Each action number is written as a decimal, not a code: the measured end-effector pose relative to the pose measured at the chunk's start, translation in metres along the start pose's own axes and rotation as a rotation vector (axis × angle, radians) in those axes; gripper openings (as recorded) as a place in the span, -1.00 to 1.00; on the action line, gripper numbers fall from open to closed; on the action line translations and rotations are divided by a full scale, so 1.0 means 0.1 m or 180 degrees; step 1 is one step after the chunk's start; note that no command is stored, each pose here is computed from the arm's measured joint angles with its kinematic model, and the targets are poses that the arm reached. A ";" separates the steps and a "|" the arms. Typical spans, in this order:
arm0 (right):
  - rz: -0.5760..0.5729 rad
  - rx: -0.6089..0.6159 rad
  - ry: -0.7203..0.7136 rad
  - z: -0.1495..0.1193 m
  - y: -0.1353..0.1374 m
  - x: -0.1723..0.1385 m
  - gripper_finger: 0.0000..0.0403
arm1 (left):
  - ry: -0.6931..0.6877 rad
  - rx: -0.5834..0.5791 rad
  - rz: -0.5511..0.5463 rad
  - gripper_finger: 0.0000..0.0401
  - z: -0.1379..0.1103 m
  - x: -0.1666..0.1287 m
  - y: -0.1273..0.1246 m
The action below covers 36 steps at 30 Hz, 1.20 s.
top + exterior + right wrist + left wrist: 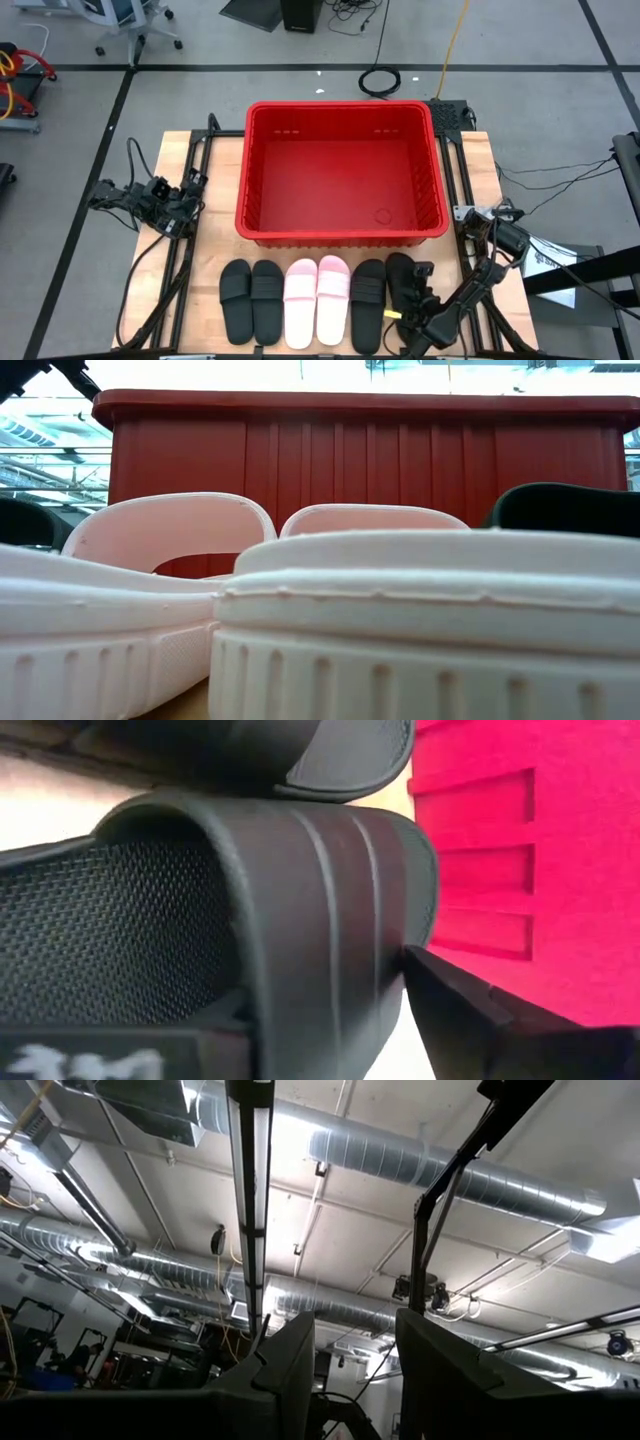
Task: Pick and place slides into bin
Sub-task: Put the black slide into the red bin
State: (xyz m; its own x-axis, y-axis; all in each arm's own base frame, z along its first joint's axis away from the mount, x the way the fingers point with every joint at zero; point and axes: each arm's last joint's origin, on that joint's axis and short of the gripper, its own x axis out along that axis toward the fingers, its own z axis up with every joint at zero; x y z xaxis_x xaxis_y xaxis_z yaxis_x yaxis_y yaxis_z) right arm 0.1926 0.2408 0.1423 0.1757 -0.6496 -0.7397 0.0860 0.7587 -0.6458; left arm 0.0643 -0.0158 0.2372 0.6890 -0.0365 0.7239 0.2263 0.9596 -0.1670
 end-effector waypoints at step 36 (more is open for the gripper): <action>0.0748 -0.0040 0.0285 -0.03 -0.47 -0.37 -0.97 | 0.0001 -0.0007 0.0000 -0.26 0.00 0.00 0.00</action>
State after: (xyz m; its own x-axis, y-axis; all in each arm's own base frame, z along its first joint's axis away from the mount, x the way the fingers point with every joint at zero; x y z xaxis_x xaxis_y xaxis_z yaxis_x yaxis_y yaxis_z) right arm 0.1792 0.2291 0.1994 0.1017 -0.4576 -0.8833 0.0408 0.8891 -0.4559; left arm 0.0643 -0.0158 0.2372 0.6892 -0.0364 0.7237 0.2277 0.9590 -0.1685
